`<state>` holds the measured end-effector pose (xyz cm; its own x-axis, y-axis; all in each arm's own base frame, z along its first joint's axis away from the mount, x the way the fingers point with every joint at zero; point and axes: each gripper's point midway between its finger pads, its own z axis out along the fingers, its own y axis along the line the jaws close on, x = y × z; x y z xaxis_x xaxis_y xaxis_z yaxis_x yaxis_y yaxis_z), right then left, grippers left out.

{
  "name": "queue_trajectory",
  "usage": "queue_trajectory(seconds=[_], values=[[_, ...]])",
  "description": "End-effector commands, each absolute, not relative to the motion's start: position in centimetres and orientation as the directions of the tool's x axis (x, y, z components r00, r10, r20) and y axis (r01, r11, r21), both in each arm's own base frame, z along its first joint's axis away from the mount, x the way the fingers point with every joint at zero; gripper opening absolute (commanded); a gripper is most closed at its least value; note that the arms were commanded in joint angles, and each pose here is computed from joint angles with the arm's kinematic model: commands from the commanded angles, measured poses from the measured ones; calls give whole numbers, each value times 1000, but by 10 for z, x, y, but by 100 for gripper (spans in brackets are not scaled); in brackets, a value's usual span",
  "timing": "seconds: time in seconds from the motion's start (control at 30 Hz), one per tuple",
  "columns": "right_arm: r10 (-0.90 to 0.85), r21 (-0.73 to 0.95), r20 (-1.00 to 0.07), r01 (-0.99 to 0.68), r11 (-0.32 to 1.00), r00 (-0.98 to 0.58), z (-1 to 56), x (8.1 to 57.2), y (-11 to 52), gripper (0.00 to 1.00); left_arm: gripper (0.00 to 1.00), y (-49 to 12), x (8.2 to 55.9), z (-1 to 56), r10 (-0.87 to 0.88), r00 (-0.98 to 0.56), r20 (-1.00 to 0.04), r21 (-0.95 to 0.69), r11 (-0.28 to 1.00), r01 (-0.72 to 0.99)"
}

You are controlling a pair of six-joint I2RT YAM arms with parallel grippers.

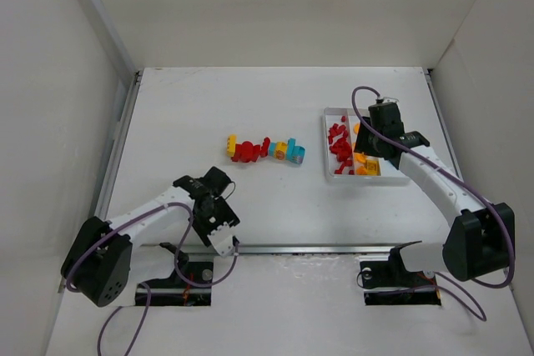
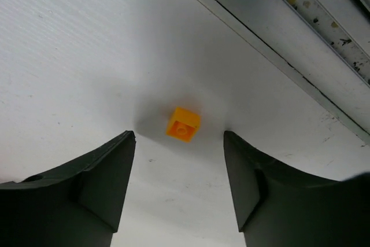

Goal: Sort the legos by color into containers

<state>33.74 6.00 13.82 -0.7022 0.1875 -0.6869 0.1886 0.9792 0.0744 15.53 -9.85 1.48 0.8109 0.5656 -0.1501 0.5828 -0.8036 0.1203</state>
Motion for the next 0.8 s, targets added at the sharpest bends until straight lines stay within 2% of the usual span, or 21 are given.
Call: queue_trajectory(seconds=[0.0,0.03,0.2,0.4,0.43,0.57,0.77], values=[[206,98,-715,196,976,-668,153,343,59,57,55,-107,134,4,119,978,-174,140,-980,144],[206,98,-715,196,976,-668,153,343,59,57,49,-107,134,4,119,978,-174,140,-980,144],[203,84,-706,204,975,-678,151,339,57,57,32,-106,136,1,69,981,-181,114,-989,91],[204,82,-714,209,974,-670,156,337,54,57,24,-106,135,1,58,979,-194,104,-991,79],[204,82,-714,209,974,-670,156,337,54,57,20,-106,135,1,58,979,-194,104,-991,79],[204,82,-714,209,974,-670,156,337,54,57,17,-106,134,1,87,975,-204,106,-988,111],[204,82,-714,209,974,-670,156,337,54,57,8,-105,131,0,109,971,-211,109,-985,134]])
